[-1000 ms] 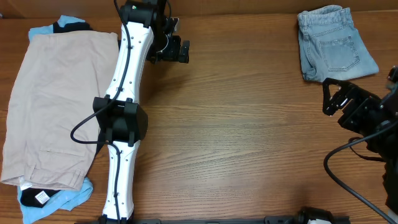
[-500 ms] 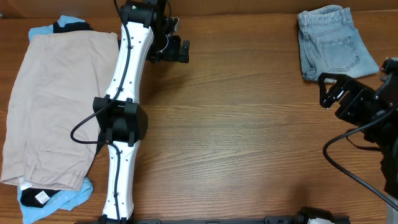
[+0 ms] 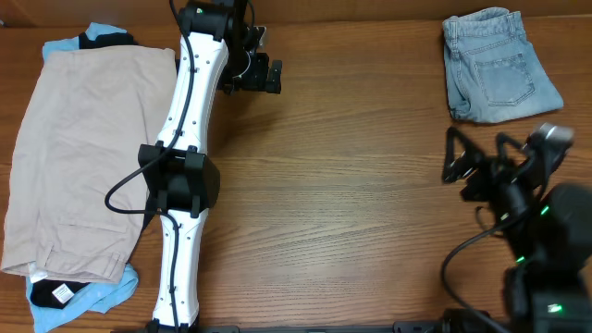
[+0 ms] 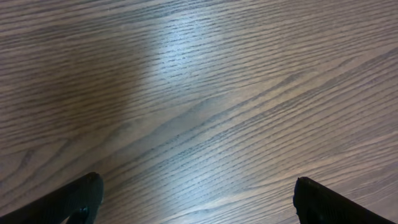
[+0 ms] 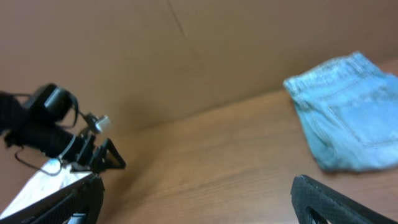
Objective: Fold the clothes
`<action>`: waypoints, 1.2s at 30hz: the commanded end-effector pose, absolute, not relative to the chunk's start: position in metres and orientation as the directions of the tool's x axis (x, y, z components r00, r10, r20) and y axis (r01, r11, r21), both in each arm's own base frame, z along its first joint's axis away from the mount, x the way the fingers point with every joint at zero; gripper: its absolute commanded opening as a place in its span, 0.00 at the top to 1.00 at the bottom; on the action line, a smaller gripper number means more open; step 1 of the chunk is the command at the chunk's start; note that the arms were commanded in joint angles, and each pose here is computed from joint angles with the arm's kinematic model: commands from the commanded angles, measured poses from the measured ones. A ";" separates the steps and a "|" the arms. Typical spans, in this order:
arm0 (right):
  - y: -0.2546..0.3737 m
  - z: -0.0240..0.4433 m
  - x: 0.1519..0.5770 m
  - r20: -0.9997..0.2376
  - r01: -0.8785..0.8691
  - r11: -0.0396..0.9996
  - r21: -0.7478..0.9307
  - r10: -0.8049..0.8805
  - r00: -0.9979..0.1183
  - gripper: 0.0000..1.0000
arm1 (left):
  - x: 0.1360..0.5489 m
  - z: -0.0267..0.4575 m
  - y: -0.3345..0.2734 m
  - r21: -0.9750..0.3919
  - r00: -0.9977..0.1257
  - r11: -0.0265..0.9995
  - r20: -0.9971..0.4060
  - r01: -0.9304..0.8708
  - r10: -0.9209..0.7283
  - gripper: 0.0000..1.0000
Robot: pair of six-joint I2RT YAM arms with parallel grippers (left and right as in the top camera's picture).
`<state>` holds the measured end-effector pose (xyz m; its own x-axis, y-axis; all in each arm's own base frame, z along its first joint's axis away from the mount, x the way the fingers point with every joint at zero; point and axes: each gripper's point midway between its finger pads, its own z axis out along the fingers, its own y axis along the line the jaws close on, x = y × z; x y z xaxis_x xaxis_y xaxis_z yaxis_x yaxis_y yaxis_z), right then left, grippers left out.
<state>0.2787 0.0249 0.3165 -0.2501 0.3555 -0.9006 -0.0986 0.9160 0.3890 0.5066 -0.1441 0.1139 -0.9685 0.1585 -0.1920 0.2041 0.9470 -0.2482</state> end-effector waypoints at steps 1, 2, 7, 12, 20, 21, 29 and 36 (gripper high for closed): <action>0.026 0.284 0.271 -0.913 -0.112 0.919 0.377 0.348 -0.213 0.00 | 0.505 0.111 -0.146 -0.245 -0.971 0.949 -0.182 0.197 0.154 0.00; 0.025 0.273 0.269 -0.918 -0.114 0.921 0.372 0.348 -0.190 0.00 | 0.505 0.111 -0.146 -0.245 -0.971 0.949 -0.182 0.197 0.154 0.00; 0.020 0.226 0.256 -0.930 -0.097 0.928 0.359 0.346 -0.125 0.00 | 0.505 0.111 -0.146 -0.245 -0.971 0.949 -0.182 0.197 0.154 0.00; 0.017 0.195 0.247 -0.934 -0.083 0.932 0.353 0.345 -0.095 0.00 | 0.505 0.111 -0.146 -0.245 -0.971 0.949 -0.182 0.197 0.154 0.00; 0.013 0.169 0.245 -0.959 -0.066 0.958 0.279 0.275 -0.068 0.00 | 0.505 0.111 -0.146 -0.245 -0.971 0.949 -0.182 0.197 0.154 0.00; 0.014 0.171 0.245 -0.967 -0.074 0.965 0.252 0.248 -0.056 0.00 | 0.505 0.111 -0.146 -0.245 -0.971 0.949 -0.182 0.197 0.154 0.00; 0.016 0.172 0.245 -0.987 -0.088 0.983 0.161 0.157 -0.042 0.00 | 0.505 0.111 -0.146 -0.245 -0.971 0.949 -0.182 0.197 0.154 0.00; 0.016 0.171 0.245 -0.987 -0.088 0.983 0.161 0.158 -0.042 0.00 | 0.505 0.111 -0.146 -0.245 -0.971 0.949 -0.182 0.197 0.154 0.00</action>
<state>0.2452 0.0159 0.1709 -0.0544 0.1719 -0.9836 -0.0892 0.9803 0.1763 0.5066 -0.1442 0.1138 -0.9685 0.1585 -0.1919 0.2042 0.9469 -0.2486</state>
